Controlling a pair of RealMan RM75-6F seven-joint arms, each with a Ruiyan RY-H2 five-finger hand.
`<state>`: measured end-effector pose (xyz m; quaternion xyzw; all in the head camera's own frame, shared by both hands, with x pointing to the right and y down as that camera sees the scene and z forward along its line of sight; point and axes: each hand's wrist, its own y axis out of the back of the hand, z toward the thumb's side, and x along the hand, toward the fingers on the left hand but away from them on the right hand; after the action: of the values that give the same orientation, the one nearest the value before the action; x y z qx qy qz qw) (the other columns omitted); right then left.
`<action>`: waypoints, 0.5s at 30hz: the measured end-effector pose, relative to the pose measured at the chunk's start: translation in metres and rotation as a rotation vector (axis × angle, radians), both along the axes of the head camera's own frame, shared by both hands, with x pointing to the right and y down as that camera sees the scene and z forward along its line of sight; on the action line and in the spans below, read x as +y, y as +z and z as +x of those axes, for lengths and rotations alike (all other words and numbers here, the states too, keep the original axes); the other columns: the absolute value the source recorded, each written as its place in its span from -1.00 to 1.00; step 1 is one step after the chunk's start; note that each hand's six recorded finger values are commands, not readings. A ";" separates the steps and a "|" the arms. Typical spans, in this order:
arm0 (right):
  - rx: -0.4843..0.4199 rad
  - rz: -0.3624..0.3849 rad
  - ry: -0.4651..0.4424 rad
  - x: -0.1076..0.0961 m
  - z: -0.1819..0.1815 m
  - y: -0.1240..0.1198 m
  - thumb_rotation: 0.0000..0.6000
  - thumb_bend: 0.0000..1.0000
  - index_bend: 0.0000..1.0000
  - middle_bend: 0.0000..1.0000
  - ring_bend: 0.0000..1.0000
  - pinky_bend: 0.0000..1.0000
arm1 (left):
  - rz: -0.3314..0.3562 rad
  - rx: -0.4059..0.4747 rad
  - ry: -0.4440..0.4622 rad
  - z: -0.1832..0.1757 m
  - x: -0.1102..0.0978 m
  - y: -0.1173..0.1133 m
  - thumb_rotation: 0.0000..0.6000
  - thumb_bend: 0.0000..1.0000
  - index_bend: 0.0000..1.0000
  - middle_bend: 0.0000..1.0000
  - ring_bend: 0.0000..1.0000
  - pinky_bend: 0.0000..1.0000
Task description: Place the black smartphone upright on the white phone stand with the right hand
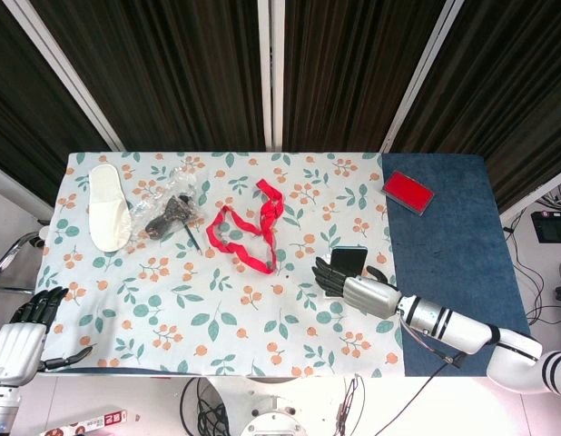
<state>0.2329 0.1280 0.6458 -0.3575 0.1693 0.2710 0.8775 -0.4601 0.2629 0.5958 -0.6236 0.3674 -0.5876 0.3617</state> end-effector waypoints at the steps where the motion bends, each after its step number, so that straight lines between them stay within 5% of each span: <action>1: -0.014 -0.002 0.014 -0.001 0.001 -0.004 1.00 -0.58 -1.00 -1.00 -1.00 -1.00 | 0.001 0.000 0.000 0.000 0.000 0.000 -0.14 -0.96 -0.86 -0.84 -0.84 -0.58; 7: -0.181 -0.018 0.190 -0.006 0.014 -0.042 1.00 -0.64 -1.00 -1.00 -1.00 -1.00 | 0.008 -0.002 -0.002 -0.001 -0.002 -0.002 -0.13 -0.96 -0.85 -0.84 -0.85 -0.58; 10: -0.305 -0.075 0.392 -0.009 0.034 -0.061 1.00 -0.65 -1.00 -1.00 -1.00 -1.00 | 0.018 -0.001 -0.005 0.000 -0.004 -0.004 -0.13 -0.96 -0.85 -0.84 -0.85 -0.58; 15: -0.471 -0.285 0.783 -0.003 0.086 -0.068 1.00 -0.68 -1.00 -1.00 -1.00 -1.00 | 0.027 -0.003 -0.001 0.002 -0.006 -0.007 -0.14 -0.96 -0.85 -0.84 -0.84 -0.58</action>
<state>0.3187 0.1252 0.5779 -0.5631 -0.1462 0.4669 0.6660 -0.4581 0.2569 0.5890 -0.6174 0.3750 -0.5839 0.3705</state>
